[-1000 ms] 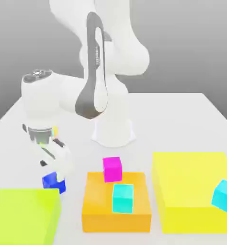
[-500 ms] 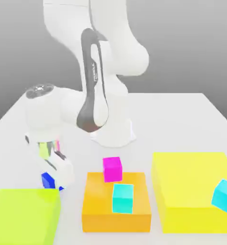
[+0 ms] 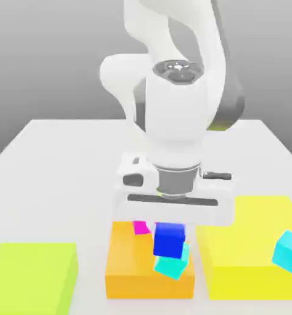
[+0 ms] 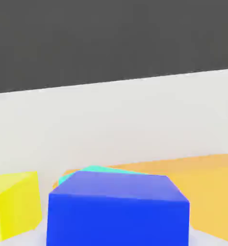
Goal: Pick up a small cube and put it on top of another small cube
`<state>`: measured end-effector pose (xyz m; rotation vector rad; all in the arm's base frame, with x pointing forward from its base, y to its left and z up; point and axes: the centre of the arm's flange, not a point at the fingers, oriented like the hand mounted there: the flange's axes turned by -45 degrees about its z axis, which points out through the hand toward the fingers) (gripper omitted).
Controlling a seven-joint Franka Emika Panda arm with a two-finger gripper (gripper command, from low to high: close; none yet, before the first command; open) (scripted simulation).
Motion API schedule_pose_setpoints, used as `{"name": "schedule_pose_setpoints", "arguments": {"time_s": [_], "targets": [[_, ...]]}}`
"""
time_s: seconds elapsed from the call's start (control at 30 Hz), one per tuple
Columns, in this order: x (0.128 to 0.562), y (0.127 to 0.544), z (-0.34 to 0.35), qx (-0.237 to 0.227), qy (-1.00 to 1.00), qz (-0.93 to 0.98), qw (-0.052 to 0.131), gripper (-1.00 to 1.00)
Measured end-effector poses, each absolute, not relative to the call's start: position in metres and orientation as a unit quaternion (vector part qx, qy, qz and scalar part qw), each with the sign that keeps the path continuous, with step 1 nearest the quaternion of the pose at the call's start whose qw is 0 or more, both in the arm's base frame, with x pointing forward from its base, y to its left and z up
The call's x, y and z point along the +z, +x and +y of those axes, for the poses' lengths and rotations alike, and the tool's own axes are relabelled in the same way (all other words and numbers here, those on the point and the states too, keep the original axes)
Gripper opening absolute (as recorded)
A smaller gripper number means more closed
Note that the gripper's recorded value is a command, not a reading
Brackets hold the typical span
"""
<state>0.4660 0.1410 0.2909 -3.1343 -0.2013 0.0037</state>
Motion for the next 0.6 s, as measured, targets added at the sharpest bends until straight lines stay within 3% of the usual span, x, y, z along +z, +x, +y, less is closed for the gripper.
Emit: {"name": "schedule_pose_setpoints", "arguments": {"time_s": [0.13,0.23,0.27,0.47,0.6], "targets": [[0.326,0.449,0.260,0.001,-0.980,-0.199,0.002,-1.00],[0.292,0.452,0.265,0.000,-0.979,-0.205,0.001,-1.00],[0.281,0.452,0.266,0.000,-0.979,-0.206,0.001,1.00],[0.275,0.452,0.266,0.000,-0.978,-0.207,0.000,1.00],[0.322,0.452,0.267,0.000,-0.978,-0.207,-0.001,1.00]]}}
